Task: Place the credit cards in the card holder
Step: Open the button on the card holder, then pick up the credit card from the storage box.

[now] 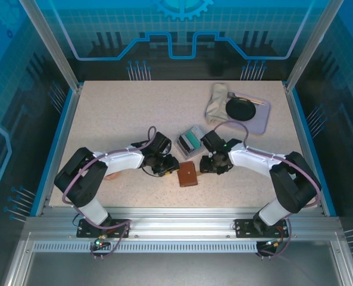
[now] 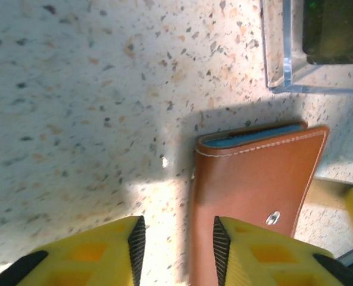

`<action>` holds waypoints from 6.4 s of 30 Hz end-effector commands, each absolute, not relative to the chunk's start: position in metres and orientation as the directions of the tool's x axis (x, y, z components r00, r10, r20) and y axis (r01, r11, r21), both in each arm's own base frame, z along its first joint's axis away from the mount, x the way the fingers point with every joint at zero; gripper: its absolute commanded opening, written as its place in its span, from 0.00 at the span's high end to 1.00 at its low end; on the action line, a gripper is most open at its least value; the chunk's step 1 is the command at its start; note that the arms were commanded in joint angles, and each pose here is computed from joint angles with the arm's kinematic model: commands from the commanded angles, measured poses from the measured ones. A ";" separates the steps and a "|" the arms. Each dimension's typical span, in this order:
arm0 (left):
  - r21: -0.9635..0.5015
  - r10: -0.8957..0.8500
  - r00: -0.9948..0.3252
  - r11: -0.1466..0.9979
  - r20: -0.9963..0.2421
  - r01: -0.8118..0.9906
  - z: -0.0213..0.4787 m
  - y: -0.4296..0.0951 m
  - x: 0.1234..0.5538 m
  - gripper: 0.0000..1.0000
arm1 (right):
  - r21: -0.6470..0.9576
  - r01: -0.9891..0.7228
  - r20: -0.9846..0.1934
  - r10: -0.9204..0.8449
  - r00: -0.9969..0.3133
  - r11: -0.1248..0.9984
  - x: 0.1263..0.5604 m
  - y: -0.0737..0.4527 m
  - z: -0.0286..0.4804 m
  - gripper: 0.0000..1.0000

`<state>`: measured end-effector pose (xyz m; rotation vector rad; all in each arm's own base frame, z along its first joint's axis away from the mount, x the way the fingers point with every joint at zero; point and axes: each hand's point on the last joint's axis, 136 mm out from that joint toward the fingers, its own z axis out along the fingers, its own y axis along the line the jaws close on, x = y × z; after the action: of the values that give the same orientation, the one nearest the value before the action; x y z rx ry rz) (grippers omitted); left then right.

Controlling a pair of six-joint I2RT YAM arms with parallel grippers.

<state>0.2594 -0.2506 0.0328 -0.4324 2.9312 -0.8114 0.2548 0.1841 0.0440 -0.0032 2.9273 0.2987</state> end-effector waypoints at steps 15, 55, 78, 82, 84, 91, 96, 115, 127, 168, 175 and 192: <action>-0.661 -0.452 -0.891 0.679 -0.032 -0.320 0.102 -0.244 0.355 0.44 | 0.247 -0.198 -0.281 -0.126 -0.951 0.948 0.374 0.180 0.130 0.22; -0.582 -0.707 -0.705 0.599 -0.061 -0.550 0.081 -0.154 0.350 0.42 | -0.235 -0.558 -0.248 -0.604 -0.757 0.796 0.367 0.280 0.075 0.49; -0.585 -0.702 -0.711 0.596 -0.048 -0.549 0.081 -0.155 0.347 0.41 | -0.416 -0.508 -0.245 -0.631 -0.736 0.754 0.379 0.267 0.082 0.55; -0.586 -0.698 -0.715 0.597 -0.041 -0.548 0.080 -0.156 0.347 0.41 | -0.415 -0.504 -0.243 -0.626 -0.741 0.758 0.379 0.265 0.084 0.61; -0.586 -0.698 -0.715 0.595 -0.040 -0.549 0.080 -0.156 0.347 0.41 | -0.414 -0.501 -0.251 -0.625 -0.740 0.760 0.379 0.265 0.087 0.63; -0.595 -0.694 -0.719 0.593 -0.037 -0.543 0.081 -0.159 0.349 0.41 | -0.433 -0.492 -0.249 -0.625 -0.740 0.755 0.378 0.260 0.089 0.62; -0.596 -0.695 -0.718 0.591 -0.035 -0.543 0.081 -0.159 0.349 0.41 | -0.427 -0.488 -0.259 -0.620 -0.741 0.762 0.378 0.261 0.092 0.64; -0.596 -0.689 -0.724 0.594 -0.029 -0.541 0.082 -0.160 0.347 0.41 | -0.391 -0.493 -0.245 -0.604 -0.758 0.778 0.375 0.257 0.088 0.67; -0.597 -0.682 -0.731 0.597 -0.025 -0.536 0.082 -0.161 0.346 0.40 | -0.368 -0.501 -0.217 -0.596 -0.773 0.784 0.377 0.260 0.066 0.55; -0.592 -0.678 -0.735 0.595 -0.007 -0.543 0.075 -0.164 0.348 0.40 | -0.475 -0.448 -0.251 -0.604 -0.756 0.758 0.390 0.241 0.089 0.71; -0.593 -0.678 -0.735 0.595 -0.007 -0.542 0.075 -0.165 0.349 0.40 | -0.468 -0.446 -0.251 -0.598 -0.761 0.763 0.389 0.240 0.088 0.76; -0.596 -0.673 -0.740 0.595 -0.003 -0.539 0.076 -0.166 0.349 0.40 | -0.288 -0.445 -0.335 -0.524 -0.783 0.848 0.368 0.254 0.128 0.95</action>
<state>0.3472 -0.1632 0.0735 -1.0010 2.5880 -0.8186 0.3785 0.2564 0.1123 -0.7660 2.5841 -0.3573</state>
